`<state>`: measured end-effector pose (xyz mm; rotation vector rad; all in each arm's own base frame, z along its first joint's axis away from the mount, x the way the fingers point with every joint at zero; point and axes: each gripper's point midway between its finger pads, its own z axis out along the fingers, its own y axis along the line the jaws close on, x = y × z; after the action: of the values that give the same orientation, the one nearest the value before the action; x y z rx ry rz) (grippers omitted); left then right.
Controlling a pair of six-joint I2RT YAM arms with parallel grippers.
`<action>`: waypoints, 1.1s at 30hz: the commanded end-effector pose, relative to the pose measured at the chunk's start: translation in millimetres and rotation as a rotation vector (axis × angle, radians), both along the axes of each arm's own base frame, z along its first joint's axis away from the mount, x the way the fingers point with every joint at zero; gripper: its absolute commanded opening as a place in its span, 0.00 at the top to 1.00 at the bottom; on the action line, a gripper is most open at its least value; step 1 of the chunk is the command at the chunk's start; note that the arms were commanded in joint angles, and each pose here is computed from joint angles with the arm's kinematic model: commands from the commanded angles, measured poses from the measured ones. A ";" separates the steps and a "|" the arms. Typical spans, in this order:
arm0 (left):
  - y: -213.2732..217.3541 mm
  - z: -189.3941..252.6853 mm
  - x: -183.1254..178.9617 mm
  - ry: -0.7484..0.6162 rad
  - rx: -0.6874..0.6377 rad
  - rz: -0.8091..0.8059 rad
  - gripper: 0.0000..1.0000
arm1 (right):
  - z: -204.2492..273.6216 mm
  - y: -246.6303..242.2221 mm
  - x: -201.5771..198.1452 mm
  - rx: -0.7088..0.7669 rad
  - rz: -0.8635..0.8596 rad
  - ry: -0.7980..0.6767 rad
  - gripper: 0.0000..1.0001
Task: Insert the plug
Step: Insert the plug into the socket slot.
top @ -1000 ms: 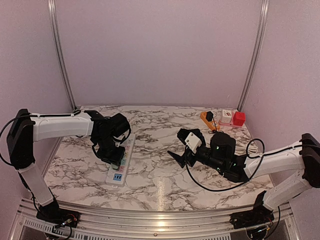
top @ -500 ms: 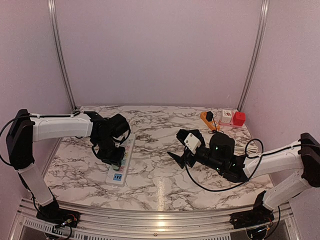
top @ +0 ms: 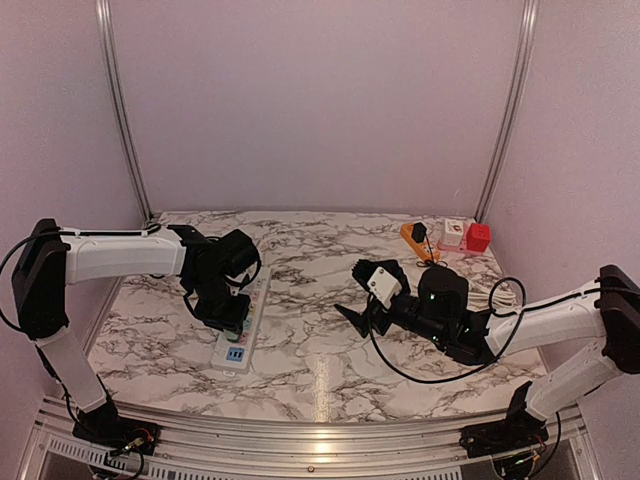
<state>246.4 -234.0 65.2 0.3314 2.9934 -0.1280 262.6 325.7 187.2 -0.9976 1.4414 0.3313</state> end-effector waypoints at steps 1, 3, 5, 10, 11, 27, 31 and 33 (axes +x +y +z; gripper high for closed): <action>14.2 -19.4 -11.0 0.042 0.076 0.012 1.00 | 4.8 0.8 2.6 0.026 -0.013 -0.007 0.02; 14.3 -20.5 -11.4 0.041 0.081 0.014 1.00 | 4.4 0.6 2.7 0.025 -0.013 -0.006 0.02; 15.9 -22.1 -11.3 0.041 0.092 0.020 1.00 | 4.0 0.6 2.9 0.024 -0.013 -0.005 0.01; 18.2 -30.9 -16.4 0.061 0.115 0.033 1.00 | 4.0 0.8 3.4 0.021 -0.014 -0.008 0.01; 19.1 -33.6 -18.1 0.068 0.121 0.034 1.00 | 4.6 1.2 3.2 0.022 -0.013 -0.010 0.02; 19.5 -63.3 -35.3 0.157 0.144 0.026 1.00 | 5.5 -0.3 5.1 0.021 -0.018 -0.012 0.02; 13.8 -52.1 -28.5 0.124 0.117 0.029 1.00 | 5.4 -1.2 5.1 0.023 -0.018 -0.011 0.02; 10.9 -47.6 -25.8 0.112 0.103 0.032 1.00 | 4.7 -0.7 5.2 0.022 -0.017 -0.009 0.02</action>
<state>244.6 -237.5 52.2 0.2737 2.9968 -0.0949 263.7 325.5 184.5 -1.0004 1.4470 0.3276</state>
